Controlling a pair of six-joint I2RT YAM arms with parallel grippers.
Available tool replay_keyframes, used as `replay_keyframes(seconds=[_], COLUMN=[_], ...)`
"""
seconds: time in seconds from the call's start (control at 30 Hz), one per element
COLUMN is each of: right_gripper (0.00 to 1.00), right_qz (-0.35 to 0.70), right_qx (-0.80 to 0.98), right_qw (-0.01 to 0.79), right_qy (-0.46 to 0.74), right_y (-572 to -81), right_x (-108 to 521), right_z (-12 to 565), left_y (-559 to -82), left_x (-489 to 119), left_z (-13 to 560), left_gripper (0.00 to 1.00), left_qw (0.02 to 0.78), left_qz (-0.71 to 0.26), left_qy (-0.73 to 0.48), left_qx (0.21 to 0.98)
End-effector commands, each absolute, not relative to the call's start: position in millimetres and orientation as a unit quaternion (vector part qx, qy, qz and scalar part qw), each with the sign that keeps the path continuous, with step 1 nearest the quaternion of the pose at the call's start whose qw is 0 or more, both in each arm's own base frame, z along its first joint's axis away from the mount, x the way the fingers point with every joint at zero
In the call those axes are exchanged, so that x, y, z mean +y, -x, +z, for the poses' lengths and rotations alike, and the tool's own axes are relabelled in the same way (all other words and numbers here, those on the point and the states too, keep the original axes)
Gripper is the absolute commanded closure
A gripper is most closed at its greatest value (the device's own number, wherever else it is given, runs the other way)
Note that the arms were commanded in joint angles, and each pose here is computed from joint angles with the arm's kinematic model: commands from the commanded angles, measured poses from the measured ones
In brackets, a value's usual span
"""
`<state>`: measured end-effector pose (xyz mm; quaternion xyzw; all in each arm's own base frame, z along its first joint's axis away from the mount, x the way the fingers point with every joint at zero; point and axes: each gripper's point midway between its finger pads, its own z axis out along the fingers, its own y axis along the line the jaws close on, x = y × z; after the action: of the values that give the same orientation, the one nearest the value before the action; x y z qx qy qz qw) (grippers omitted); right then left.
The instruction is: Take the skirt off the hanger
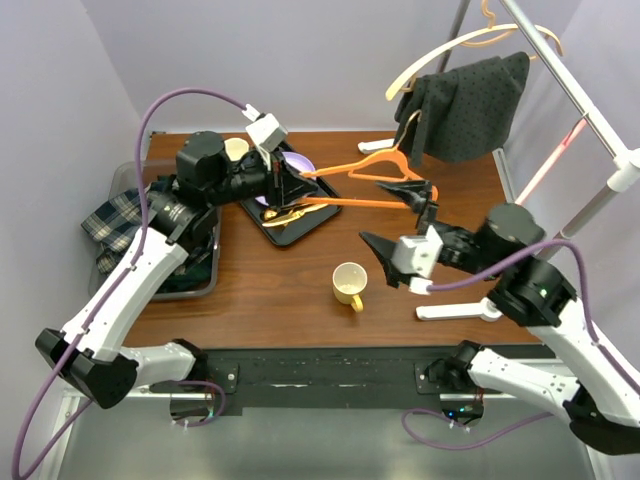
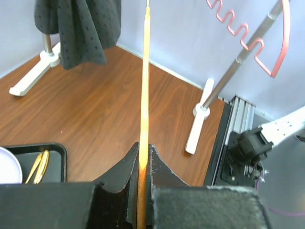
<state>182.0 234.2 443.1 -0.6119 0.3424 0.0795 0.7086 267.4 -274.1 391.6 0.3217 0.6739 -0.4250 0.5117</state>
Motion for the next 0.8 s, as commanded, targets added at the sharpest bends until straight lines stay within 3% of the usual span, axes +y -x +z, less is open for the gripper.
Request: replay_keyframes(seconds=[0.0,0.1,0.3,0.53,0.77], right_gripper=[0.01,0.01,0.01,0.01,0.01], right_qz=[0.292,0.410,0.528,0.523,0.531], right_qx=[0.378,0.429,0.456,0.467,0.437], right_qw=[0.756,0.746,0.688,0.708,0.722], right_qy=[0.447,0.304,0.201,0.084,0.076], right_y=[-145.8,-136.0,-103.8,-108.3,-90.9], right_x=[233.1,213.2,186.5,141.2,121.8], right_z=[508.4,555.6,605.6,630.2,652.1], left_y=[-265.8,-269.5,-274.1,-288.2,-314.1], left_x=[-277.0,-280.0,-291.8,-312.9,-347.8], left_z=[440.9,454.8,471.5,500.4,500.9], left_gripper=[1.00,1.00,1.00,1.00,1.00], left_qw=[0.569,0.578,0.592,0.633,0.631], left_qz=[-0.458,-0.470,-0.497,-0.493,-0.503], left_qy=[-0.303,-0.292,-0.285,-0.268,-0.279], left_qx=[0.612,0.599,0.567,0.532,0.520])
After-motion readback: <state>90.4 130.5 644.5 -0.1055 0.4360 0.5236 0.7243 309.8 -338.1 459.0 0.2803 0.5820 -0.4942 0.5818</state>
